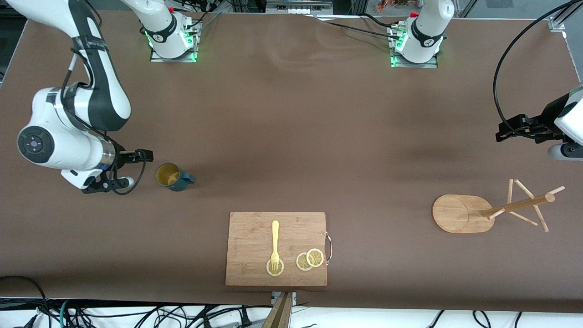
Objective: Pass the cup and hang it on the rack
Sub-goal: 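Move the right gripper over the teal mug lying on its side, then grasp the teal mug rim with the right gripper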
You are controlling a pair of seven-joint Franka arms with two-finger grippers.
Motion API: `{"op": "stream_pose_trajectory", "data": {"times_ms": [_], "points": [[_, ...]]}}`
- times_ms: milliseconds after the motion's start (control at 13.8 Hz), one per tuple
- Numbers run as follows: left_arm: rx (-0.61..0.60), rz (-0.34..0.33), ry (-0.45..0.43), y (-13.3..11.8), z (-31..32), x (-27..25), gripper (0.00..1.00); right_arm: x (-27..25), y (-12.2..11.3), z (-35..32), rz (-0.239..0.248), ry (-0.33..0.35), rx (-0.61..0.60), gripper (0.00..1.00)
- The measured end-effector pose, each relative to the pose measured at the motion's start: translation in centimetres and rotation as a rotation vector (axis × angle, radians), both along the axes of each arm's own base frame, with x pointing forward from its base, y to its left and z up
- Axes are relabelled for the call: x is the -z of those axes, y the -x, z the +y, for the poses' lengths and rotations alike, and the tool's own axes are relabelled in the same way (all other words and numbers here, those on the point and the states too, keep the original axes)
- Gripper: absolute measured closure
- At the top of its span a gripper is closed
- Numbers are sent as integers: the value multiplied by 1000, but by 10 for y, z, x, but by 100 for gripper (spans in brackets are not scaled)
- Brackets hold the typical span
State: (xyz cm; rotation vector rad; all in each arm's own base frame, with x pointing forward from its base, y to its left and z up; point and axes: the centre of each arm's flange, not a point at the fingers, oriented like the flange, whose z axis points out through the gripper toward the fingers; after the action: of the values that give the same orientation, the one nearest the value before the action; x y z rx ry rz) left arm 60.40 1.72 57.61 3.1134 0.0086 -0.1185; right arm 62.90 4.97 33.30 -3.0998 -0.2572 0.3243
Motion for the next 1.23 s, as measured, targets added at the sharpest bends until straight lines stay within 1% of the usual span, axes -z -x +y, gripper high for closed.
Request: {"op": "stream_pose_trajectory", "data": {"times_ms": [145, 289, 651, 795, 867, 940, 1012, 1084, 1157, 1229], "points": [[0, 0, 0, 0, 0, 0, 0, 16, -5, 5, -24, -3, -6, 0], [0, 0, 0, 0, 0, 0, 0, 34, -10, 8, -36, -6, -9, 0], [0, 0, 0, 0, 0, 0, 0, 66, -14, 12, -42, -8, -15, 2], [0, 0, 0, 0, 0, 0, 0, 75, -14, 13, -43, -8, -15, 5], [0, 0, 0, 0, 0, 0, 0, 81, -13, 13, -42, -8, -14, 5], [0, 0, 0, 0, 0, 0, 0, 85, -11, 13, -40, -8, -14, 12], [0, 0, 0, 0, 0, 0, 0, 88, -10, 13, -37, -9, -14, 22], [0, 0, 0, 0, 0, 0, 0, 90, -9, 13, -35, -10, -13, 30], [0, 0, 0, 0, 0, 0, 0, 90, -8, 13, -34, -10, -9, 31], [0, 0, 0, 0, 0, 0, 0, 91, -8, 14, -33, -11, -4, 39]]}}
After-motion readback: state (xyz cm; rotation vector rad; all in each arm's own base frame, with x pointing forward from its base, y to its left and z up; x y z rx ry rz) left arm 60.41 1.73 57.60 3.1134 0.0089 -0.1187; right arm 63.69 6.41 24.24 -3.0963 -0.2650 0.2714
